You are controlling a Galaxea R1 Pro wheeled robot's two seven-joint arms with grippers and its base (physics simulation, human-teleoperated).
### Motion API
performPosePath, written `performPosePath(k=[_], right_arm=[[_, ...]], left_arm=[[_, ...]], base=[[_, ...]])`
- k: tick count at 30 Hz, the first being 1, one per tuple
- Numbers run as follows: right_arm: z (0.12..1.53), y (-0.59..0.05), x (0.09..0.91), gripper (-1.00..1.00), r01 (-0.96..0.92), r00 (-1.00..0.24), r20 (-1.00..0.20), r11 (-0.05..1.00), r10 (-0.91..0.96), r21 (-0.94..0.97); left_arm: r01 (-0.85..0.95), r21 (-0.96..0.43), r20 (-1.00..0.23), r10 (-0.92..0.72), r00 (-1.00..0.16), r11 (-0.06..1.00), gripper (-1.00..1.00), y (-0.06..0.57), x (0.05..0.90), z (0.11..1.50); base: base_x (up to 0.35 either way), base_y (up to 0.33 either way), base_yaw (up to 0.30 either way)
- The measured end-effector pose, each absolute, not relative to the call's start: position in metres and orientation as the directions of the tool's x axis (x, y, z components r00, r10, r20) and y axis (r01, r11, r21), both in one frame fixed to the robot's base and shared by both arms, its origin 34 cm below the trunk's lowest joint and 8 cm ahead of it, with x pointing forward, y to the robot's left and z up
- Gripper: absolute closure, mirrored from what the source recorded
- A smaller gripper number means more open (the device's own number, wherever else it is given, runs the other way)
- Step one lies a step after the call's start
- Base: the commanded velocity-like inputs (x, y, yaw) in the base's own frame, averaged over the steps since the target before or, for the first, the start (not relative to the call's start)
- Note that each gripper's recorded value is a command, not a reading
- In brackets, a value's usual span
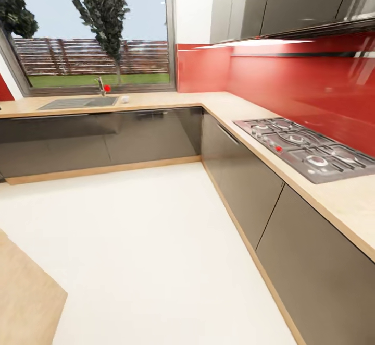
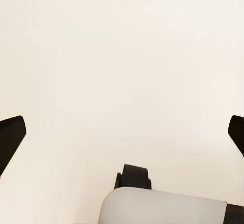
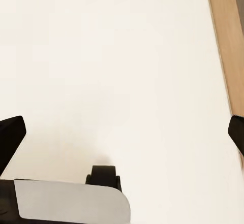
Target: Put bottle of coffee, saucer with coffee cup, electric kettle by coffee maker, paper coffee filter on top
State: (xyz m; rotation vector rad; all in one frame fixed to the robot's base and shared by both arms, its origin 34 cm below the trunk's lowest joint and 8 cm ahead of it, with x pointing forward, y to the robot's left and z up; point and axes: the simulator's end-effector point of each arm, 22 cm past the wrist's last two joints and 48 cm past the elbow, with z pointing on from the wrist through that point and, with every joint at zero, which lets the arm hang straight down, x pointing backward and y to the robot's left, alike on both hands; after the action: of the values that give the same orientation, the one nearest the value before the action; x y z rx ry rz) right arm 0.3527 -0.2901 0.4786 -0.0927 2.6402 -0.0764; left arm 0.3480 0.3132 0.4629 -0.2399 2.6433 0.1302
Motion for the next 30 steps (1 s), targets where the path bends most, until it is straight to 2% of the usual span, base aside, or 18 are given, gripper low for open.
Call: performPosePath(k=[14,30], right_arm=[[0.4787,-0.2904,0.3528,-1.0,-0.051,-0.876,-0.476,0.996,-0.08,-0.072],[0.4783,-0.2898,0.3521,-1.0,-0.053,-0.877,-0.474,0.996,-0.08,-0.07]], left_arm=[[-0.192,0.05,-0.472,-0.146,-0.87,0.98,-1.0,0.3132,0.348,0.4629],[-0.192,0.05,-0.472,-0.146,-0.87,0.98,-1.0,0.3132,0.348,0.4629]], base=[[0.338,0.0,0.209],[0.338,0.0,0.017]])
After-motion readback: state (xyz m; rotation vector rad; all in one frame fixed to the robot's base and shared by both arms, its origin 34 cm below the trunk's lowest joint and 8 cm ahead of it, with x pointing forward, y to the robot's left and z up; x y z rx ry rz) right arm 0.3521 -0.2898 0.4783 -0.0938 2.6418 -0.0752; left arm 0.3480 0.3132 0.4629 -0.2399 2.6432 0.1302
